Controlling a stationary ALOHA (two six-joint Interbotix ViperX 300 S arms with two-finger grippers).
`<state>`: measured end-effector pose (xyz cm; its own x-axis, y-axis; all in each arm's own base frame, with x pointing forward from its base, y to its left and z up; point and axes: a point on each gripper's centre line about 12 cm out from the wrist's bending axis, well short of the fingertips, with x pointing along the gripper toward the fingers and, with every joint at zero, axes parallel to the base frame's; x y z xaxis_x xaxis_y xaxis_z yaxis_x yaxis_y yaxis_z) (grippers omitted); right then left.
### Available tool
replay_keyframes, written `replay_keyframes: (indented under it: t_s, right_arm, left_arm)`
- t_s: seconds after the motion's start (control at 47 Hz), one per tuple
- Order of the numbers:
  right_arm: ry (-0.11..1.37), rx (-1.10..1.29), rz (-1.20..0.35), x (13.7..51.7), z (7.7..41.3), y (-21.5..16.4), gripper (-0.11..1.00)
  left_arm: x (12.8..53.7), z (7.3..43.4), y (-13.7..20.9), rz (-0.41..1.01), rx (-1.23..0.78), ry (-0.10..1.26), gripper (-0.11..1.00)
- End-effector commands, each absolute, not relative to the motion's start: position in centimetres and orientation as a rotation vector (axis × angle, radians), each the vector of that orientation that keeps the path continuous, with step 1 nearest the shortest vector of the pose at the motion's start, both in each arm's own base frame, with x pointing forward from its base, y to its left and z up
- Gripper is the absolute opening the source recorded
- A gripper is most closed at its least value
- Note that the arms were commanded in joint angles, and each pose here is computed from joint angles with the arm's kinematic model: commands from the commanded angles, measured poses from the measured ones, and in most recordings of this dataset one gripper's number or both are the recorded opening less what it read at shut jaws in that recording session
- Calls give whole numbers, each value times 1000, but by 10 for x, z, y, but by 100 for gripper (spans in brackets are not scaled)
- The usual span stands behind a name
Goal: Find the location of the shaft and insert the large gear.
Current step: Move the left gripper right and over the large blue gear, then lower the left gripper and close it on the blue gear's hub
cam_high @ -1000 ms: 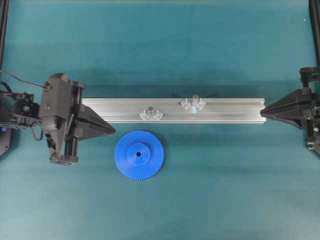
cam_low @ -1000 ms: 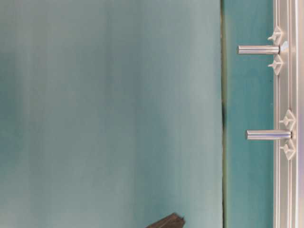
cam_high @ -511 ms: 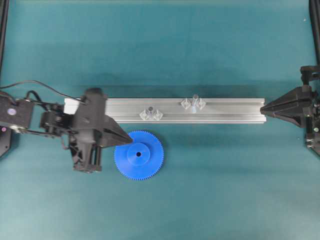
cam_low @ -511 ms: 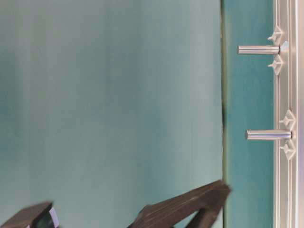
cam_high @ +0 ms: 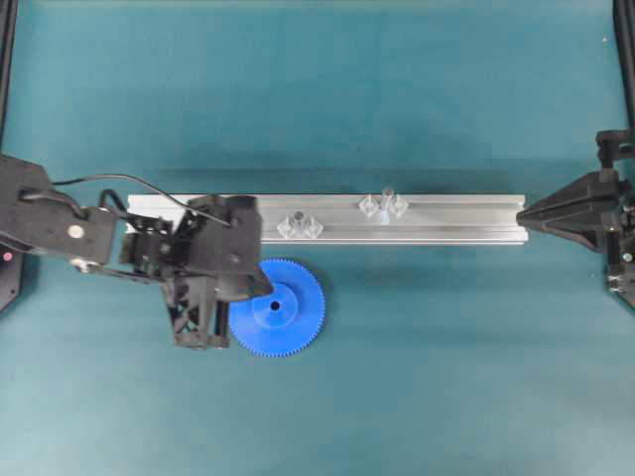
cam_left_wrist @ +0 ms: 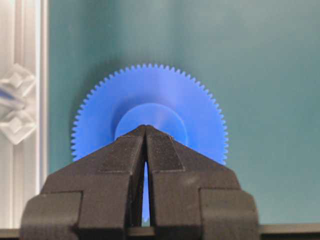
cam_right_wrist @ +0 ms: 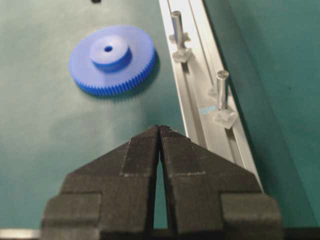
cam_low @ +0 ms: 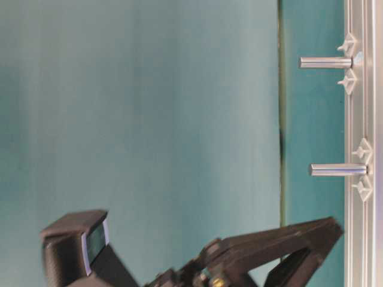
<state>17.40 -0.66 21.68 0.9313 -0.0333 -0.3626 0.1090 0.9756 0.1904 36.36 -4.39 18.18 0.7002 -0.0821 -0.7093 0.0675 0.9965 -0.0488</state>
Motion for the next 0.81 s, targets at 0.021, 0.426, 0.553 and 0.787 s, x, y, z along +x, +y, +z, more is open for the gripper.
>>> replay_keyframes:
  t_s: [0.021,0.426,0.553,0.787]
  right_arm:
    - [343,218,-74,177,226,-7,6]
    - [346,216,-75,177,225,-7,6]
    - [346,216,-75,177,225,-7,6]
    - [350,216,-77,176,223,-7,6]
  left_arm:
    - [373,190,-48,-91,-16,782,0]
    - [390,172,-50,-81,4,955,0]
    - [395,169,-50,-80,9,983,0]
    - [401,165,-51,-76,18,1054,0]
